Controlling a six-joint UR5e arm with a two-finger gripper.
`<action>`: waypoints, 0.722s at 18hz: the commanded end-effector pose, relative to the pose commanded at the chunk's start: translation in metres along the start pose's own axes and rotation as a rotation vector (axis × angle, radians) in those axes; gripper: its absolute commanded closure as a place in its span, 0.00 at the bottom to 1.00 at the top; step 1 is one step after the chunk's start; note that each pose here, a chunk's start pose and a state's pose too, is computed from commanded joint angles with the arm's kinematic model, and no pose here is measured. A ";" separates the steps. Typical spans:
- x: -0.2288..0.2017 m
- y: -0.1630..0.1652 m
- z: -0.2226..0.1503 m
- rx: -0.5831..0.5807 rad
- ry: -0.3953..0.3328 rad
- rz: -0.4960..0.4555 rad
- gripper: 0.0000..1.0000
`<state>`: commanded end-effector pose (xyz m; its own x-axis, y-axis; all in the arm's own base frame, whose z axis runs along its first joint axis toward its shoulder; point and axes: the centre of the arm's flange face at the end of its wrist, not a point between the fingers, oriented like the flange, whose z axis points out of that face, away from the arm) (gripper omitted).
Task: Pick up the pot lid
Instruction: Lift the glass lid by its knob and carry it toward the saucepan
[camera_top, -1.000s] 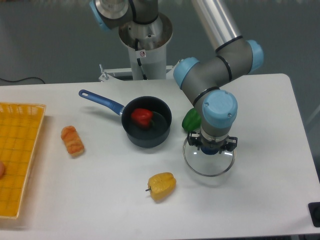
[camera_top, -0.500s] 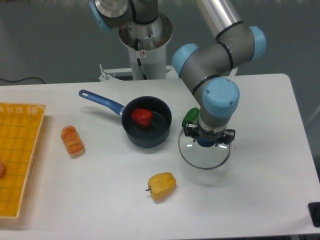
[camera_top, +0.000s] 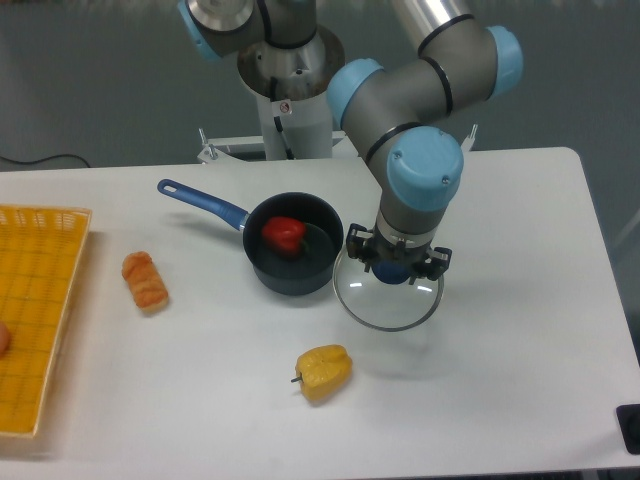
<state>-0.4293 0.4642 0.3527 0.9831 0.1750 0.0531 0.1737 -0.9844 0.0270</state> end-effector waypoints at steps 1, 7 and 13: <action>0.001 0.000 -0.001 0.004 0.002 0.000 0.37; 0.003 0.002 -0.005 0.020 0.007 -0.001 0.37; 0.002 0.003 -0.005 0.019 0.008 -0.007 0.37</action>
<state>-0.4271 0.4614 0.3577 0.9814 0.1823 0.0607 0.1821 -0.9832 0.0088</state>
